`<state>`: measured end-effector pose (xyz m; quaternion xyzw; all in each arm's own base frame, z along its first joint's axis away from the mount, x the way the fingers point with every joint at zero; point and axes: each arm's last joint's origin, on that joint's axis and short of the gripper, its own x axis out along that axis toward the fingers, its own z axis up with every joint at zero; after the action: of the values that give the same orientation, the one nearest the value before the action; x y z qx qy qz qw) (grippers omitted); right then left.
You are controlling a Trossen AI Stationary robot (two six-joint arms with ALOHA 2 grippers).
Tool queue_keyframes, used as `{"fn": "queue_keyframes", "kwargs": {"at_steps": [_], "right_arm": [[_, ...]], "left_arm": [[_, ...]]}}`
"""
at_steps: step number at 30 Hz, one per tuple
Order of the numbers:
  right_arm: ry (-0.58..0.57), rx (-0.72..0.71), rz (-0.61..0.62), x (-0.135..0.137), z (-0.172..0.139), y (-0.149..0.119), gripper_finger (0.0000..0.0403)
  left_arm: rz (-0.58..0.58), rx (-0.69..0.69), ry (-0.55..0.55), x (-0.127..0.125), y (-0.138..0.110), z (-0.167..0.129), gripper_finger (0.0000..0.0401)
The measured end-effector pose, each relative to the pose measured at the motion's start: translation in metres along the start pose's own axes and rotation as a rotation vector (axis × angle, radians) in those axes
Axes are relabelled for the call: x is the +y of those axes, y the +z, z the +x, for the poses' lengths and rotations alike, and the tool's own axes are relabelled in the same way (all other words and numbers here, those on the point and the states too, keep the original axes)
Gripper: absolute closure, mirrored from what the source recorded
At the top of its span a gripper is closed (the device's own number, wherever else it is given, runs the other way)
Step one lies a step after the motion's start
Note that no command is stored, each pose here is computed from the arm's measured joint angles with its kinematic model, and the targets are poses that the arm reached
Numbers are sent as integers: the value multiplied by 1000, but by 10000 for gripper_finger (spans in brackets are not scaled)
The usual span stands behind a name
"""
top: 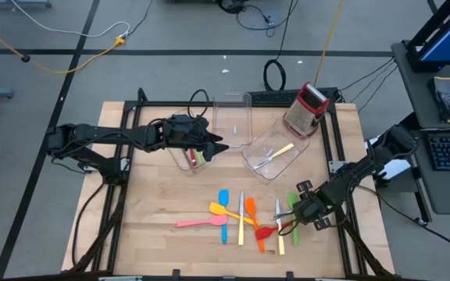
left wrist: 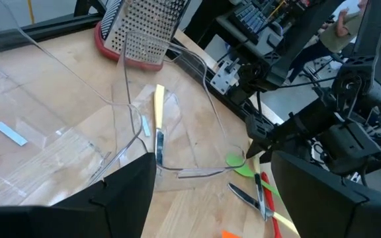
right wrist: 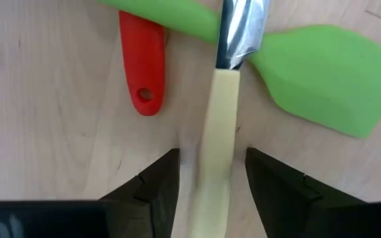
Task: Pick & Place Kitchen Items
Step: Put the yellow table knife into the right transparent bin
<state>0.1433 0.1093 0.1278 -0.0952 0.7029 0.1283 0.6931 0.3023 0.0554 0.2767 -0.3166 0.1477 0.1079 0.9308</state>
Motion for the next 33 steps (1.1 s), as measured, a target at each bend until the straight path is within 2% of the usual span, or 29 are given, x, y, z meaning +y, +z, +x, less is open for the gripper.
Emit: {"fn": "queue_keyframes", "kwargs": {"at_steps": [15,22,27,33], "right_arm": [[2,2,3,-1,-4,-2,344],[20,-41,2,0,-36,-4,344],[10,-7,-7,0,-63,-10,344],[9,-79,-56,1,-97,-11,344]], "left_arm": [[4,0,0,0,0,0,95],[4,0,1,0,0,0,95],[4,0,1,0,0,0,95],[4,0,0,0,0,0,95]]}}
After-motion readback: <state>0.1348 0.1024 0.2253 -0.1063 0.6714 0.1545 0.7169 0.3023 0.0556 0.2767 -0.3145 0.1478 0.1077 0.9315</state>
